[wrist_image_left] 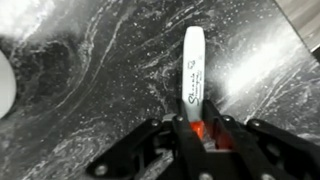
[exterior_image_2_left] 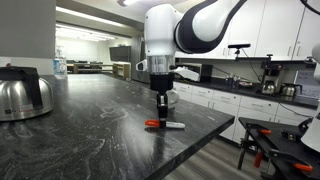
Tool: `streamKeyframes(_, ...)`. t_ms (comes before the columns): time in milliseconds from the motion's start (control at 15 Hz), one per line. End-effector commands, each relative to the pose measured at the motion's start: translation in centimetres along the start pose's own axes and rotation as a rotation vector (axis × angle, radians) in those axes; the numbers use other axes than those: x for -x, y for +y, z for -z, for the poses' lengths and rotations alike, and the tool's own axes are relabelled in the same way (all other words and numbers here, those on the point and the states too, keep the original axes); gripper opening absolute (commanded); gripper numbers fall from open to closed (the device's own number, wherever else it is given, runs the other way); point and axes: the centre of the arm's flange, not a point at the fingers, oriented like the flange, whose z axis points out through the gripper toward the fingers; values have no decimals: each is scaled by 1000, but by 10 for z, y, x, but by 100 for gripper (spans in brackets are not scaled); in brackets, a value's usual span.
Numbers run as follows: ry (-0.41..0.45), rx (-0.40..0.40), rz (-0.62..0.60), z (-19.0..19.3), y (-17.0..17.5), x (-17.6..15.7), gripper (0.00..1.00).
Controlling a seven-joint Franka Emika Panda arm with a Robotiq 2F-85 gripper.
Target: Place the red marker inside the white mug
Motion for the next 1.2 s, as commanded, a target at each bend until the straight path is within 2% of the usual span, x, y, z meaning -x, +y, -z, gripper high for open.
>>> streamKeyframes(0, 89, 52, 14, 16, 11, -3, 6)
streamKeyframes(333, 299, 75, -82, 80, 62, 5, 6)
streamKeyframes(733, 460, 87, -186, 160, 137, 36, 6)
streamKeyframes(1133, 591, 123, -187, 174, 182, 72, 6)
